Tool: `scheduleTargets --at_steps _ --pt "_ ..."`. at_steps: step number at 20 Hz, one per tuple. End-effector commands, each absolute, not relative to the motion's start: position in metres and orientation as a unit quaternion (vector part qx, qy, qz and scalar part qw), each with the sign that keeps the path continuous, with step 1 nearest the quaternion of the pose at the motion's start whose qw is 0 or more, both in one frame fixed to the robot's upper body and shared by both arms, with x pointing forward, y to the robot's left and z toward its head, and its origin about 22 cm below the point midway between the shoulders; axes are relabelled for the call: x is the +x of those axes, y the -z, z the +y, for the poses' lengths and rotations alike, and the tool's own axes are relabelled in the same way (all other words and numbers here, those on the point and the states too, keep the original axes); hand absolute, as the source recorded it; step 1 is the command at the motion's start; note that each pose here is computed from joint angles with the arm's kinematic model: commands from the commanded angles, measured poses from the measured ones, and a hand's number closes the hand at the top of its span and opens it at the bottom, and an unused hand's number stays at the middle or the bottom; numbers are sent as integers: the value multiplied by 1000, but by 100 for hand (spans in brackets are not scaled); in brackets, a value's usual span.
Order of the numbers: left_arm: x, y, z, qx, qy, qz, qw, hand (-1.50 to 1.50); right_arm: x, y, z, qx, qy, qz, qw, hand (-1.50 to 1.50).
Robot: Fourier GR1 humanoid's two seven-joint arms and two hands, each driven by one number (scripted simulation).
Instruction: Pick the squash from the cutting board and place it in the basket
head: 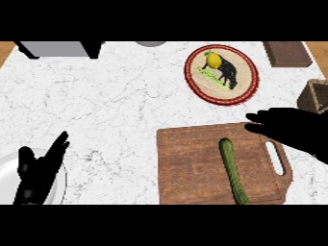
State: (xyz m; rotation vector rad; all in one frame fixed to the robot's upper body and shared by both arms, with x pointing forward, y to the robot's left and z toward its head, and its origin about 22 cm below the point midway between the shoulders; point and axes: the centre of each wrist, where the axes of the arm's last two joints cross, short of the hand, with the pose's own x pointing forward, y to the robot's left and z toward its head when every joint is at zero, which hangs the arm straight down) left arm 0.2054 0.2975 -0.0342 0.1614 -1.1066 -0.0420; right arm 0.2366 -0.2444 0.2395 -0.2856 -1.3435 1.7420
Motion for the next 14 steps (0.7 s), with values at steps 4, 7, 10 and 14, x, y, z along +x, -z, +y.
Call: scheduleTargets --at_steps 4,7,10,14 --pt "205 57 291 73 17 -484 872 0 236 -197 -232 -125 -706 -539 442 -150" --pt "198 56 290 68 11 -482 873 0 230 -175 -232 -142 -720 -519 439 -150" --pt "209 52 273 63 13 -482 874 0 237 -165 -223 -135 -720 -512 448 -150" --pt "203 48 287 87 10 -478 874 0 235 -134 -231 -124 -724 -509 448 -150"
